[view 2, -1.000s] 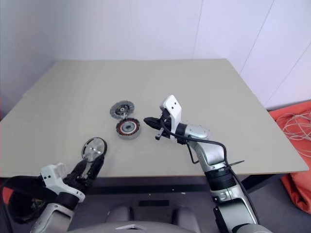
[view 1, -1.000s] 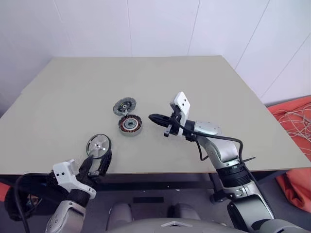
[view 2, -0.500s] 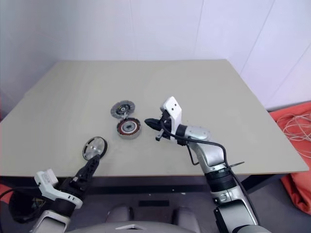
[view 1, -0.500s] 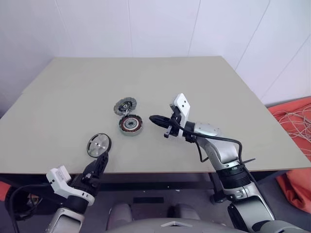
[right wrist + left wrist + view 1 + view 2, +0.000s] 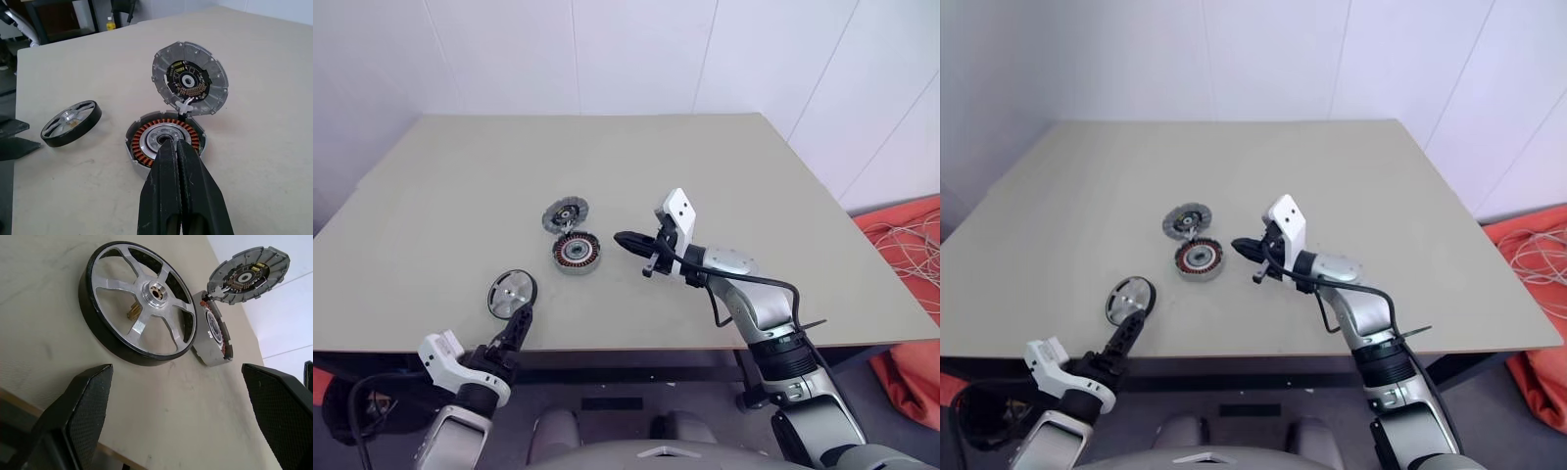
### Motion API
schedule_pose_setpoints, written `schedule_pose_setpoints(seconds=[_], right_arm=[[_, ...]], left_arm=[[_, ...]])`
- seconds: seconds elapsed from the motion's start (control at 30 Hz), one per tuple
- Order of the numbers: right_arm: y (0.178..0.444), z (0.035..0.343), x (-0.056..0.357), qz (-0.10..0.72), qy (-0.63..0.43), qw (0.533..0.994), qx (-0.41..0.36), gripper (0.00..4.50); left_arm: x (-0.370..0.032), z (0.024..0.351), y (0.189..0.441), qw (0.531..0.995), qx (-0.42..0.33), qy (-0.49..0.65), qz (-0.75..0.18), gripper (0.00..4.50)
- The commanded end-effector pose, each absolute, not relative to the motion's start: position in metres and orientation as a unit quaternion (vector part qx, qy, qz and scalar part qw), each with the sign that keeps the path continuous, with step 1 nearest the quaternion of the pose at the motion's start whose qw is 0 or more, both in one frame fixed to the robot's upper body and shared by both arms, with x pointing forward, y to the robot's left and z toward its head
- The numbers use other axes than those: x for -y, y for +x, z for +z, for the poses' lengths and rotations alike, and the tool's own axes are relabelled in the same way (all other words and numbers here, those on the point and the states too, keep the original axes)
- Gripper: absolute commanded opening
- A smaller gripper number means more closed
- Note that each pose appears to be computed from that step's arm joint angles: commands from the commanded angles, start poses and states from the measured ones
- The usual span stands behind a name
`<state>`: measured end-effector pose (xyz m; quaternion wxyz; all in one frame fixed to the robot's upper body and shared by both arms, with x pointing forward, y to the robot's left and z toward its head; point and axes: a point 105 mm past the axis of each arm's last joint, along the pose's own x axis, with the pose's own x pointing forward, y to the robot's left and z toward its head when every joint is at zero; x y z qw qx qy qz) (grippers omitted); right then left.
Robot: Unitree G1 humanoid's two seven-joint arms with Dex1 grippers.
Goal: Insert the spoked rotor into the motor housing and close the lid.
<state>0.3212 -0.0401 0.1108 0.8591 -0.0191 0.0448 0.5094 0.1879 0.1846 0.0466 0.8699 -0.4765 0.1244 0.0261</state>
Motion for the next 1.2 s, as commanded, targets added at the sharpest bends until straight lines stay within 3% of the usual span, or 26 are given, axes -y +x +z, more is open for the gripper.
schedule_pose_setpoints(seconds=[0.03,0.5,0.97,1.2], right_arm=[[0.323,0.126,0.037,0.511,-0.024,0.859,-0.015,0.04],[0.324,0.126,0.038,0.505,-0.023,0.863,-0.017,0.04],[0.324,0.126,0.038,0.505,-0.022,0.863,-0.016,0.04],[0.325,0.125,0.037,0.505,-0.023,0.863,-0.016,0.04]], left_arm=[[-0.190,0.048,0.193,0.865,-0.117,-0.487,0.040,4.50],[-0.192,0.069,0.206,0.877,-0.052,-0.478,0.009,4.50],[-0.201,0.038,0.212,0.860,-0.107,-0.492,0.085,4.50],[-0.200,0.040,0.224,0.860,-0.101,-0.494,0.079,4.50]])
